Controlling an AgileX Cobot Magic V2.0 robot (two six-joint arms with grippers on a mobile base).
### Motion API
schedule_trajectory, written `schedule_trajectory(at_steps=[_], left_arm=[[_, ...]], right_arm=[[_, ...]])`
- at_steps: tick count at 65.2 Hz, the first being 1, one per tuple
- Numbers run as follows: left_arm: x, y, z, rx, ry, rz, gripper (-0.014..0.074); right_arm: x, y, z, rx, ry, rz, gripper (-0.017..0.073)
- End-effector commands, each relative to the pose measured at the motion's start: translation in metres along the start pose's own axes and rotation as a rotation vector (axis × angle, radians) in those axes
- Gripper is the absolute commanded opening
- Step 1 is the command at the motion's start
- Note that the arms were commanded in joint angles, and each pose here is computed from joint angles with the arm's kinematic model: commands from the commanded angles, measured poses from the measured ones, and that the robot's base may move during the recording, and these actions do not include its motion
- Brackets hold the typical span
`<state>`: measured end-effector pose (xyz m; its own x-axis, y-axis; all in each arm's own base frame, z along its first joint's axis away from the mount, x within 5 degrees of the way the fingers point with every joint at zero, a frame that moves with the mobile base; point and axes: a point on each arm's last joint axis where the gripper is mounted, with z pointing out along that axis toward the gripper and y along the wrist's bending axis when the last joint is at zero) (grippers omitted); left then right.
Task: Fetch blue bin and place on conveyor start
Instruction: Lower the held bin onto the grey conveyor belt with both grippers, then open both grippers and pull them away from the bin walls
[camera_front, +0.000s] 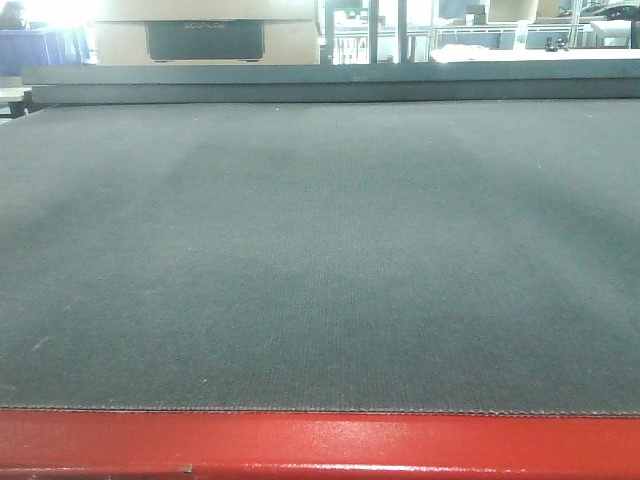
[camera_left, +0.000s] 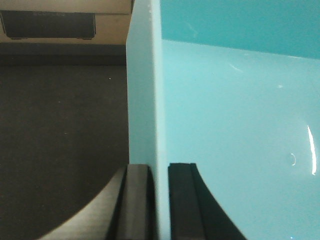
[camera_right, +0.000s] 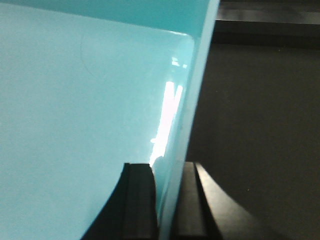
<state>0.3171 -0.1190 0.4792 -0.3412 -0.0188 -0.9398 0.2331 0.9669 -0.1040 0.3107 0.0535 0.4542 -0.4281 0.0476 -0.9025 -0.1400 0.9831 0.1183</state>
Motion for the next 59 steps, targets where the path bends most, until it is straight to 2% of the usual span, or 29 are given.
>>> schedule_trajectory(at_steps=[1,11,20,29,36,48,53,59], left_arm=[[-0.007,-0.005,-0.008,0.055,-0.033,-0.069,-0.0111],[0.01,0.0,-0.019,-0.009,0.173,-0.06,-0.0111],[0.029,0.006,-0.018,-0.062,0.334,0.007,-0.0111],[0.066,0.01,0.001,-0.087,0.458,0.046,-0.0111],[0.108,0.016,0.019,-0.093,0.529,0.062,-0.0111],[0.161,0.032,0.037,-0.094,0.565,0.03,-0.0111],[0.174,0.04,0.042,-0.095,0.548,-0.011,-0.0111],[0.184,0.047,0.046,-0.102,0.526,-0.026,-0.0111]], right_arm=[[-0.003,-0.001,-0.003,0.008,-0.009,-0.029,-0.0152],[0.008,0.0,-0.008,0.01,0.109,-0.029,-0.0152],[0.027,0.0,-0.003,-0.002,0.243,-0.005,-0.0152],[0.064,-0.004,0.018,0.004,0.348,0.01,-0.0152],[0.094,-0.007,0.036,0.0,0.415,0.039,-0.0152],[0.132,-0.012,0.062,0.012,0.485,0.061,-0.0152],[0.14,-0.013,0.073,0.017,0.511,0.064,-0.0152],[0.146,-0.015,0.085,0.022,0.525,0.066,-0.0151]])
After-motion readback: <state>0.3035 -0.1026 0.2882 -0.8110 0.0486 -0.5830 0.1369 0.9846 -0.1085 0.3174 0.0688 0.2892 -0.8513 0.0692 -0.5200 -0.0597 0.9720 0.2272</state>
